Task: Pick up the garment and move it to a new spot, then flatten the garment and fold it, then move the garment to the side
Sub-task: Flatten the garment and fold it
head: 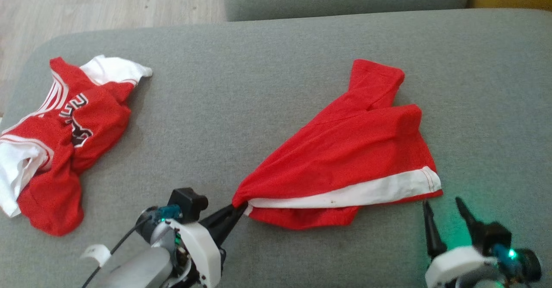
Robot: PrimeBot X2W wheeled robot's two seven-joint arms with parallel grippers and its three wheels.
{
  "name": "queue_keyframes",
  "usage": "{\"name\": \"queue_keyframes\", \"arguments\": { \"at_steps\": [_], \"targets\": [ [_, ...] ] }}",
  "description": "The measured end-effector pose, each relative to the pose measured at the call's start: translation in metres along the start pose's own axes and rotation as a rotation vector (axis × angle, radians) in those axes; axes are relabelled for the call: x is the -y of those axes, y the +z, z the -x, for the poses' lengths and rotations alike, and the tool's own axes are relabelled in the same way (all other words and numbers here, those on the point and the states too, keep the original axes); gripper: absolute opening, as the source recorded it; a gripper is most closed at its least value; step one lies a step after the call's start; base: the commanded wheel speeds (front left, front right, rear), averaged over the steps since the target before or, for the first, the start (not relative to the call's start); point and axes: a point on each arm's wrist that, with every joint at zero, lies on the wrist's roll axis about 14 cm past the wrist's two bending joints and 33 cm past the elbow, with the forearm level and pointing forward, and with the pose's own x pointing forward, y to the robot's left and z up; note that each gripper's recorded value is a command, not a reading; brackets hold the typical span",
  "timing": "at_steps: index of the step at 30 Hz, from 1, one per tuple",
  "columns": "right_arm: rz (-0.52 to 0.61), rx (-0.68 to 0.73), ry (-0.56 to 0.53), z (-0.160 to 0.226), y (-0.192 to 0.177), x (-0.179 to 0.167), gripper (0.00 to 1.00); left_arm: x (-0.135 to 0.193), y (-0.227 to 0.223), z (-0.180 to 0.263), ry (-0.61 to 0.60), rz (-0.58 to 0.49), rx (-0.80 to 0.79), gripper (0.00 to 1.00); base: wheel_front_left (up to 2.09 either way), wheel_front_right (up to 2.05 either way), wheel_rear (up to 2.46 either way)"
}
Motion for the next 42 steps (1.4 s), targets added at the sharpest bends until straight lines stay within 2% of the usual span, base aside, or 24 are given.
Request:
{"name": "queue_keyframes", "arguments": {
  "at_steps": [7, 14, 23, 24, 27, 30, 32, 34, 37, 42],
  "targets": [
    [-0.001, 0.057, 0.043, -0.032, 0.028, -0.013, 1.0, -0.013, -0.001, 0.0, 0.019, -0.031, -0.01, 0.0, 0.0, 0.0, 0.0],
    [-0.008, -0.05, 0.065, -0.03, -0.003, -0.021, 1.0, -0.027, -0.001, 0.003, 0.044, -0.08, -0.019, 0.0, 0.0, 0.0, 0.0],
    [0.002, -0.033, 0.09, -0.037, 0.005, -0.028, 1.0, -0.032, 0.001, 0.002, 0.052, -0.098, -0.016, 0.0, 0.0, 0.0, 0.0],
    [0.002, -0.033, 0.089, -0.036, 0.005, -0.028, 0.92, -0.033, 0.001, 0.002, 0.054, -0.098, -0.018, 0.0, 0.0, 0.0, 0.0],
    [0.004, -0.042, 0.096, -0.036, 0.002, -0.03, 0.43, -0.033, 0.0, 0.002, 0.055, -0.098, -0.021, 0.0, 0.0, 0.0, 0.0],
    [0.007, -0.064, 0.107, -0.034, -0.005, -0.033, 0.25, -0.034, -0.001, 0.002, 0.057, -0.098, -0.022, 0.0, 0.0, 0.0, 0.0],
    [0.006, -0.07, 0.109, -0.035, -0.006, -0.034, 0.0, -0.035, -0.002, 0.002, 0.056, -0.098, -0.025, 0.0, 0.0, 0.0, 0.0],
    [-0.004, -0.063, 0.107, -0.037, -0.003, -0.034, 0.0, -0.034, -0.002, 0.001, 0.054, -0.105, -0.024, 0.0, 0.0, 0.0, 0.0],
    [-0.043, 0.021, 0.085, -0.043, 0.024, -0.028, 0.0, -0.035, 0.006, -0.001, 0.041, -0.165, -0.016, 0.0, 0.0, 0.0, 0.0],
    [-0.114, 0.246, 0.035, -0.052, 0.097, -0.01, 0.0, -0.042, 0.035, -0.008, 0.015, -0.264, 0.033, 0.0, 0.0, 0.0, 0.0]
  ]
}}
